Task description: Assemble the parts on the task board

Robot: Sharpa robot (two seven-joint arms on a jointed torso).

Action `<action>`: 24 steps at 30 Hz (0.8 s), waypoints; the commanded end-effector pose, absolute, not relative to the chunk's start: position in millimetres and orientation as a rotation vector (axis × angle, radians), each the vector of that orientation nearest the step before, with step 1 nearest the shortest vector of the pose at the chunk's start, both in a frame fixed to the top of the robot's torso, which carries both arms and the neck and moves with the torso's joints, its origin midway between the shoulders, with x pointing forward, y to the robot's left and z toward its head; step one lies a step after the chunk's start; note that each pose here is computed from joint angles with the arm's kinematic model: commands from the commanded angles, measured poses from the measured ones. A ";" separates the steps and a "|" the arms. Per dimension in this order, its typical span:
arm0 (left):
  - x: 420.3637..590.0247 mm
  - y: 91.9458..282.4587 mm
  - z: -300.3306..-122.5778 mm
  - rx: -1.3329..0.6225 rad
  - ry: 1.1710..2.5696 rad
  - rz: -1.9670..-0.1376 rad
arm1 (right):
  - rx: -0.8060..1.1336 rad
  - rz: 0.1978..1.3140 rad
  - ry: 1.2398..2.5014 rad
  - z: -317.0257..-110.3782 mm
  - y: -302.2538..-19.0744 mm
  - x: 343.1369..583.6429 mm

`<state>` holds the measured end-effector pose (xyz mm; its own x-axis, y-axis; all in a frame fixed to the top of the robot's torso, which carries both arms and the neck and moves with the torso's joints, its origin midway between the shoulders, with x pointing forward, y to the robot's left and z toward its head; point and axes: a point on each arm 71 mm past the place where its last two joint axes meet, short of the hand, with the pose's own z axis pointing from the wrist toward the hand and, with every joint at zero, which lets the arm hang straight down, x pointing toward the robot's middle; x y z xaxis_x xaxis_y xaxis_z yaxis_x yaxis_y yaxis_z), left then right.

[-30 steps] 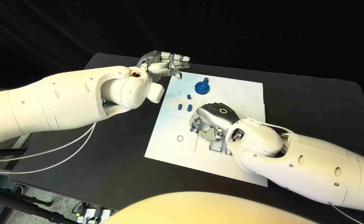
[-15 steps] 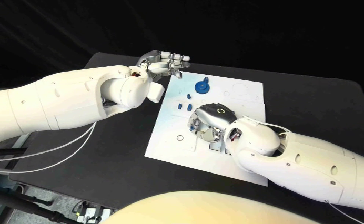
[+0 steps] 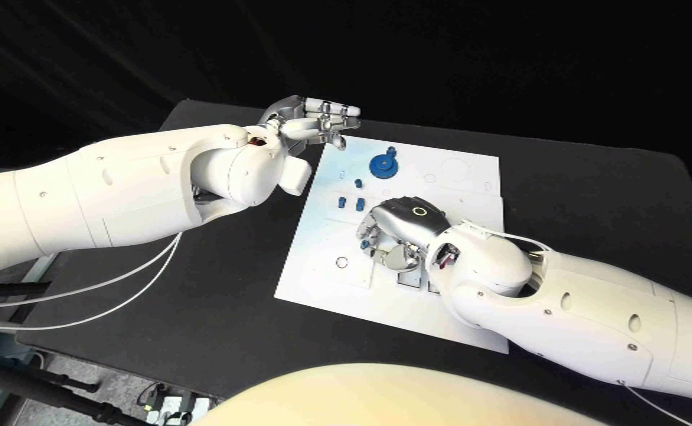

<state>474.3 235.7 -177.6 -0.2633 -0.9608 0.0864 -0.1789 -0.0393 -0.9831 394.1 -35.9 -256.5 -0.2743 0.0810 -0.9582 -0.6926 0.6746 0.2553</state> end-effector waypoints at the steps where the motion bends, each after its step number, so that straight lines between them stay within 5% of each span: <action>1: 474.1 233.7 -176.6 -1.238 1.521 -1.392 | -0.481 0.778 1.689 -257.8 -40.9 395.2; 12: 474.1 235.6 -176.8 -1.239 1.522 -1.389 | -0.435 0.788 1.624 -229.7 -67.1 387.1; 24: 473.8 237.3 -178.1 -1.240 1.524 -1.387 | -0.410 0.599 1.650 -195.1 -145.5 421.6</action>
<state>474.0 239.4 -179.2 -0.2598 -0.9620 0.0835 -0.1851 -0.0353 -0.9821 421.6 -144.1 -191.3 -0.1310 0.1064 -0.9857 -0.5777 0.7998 0.1631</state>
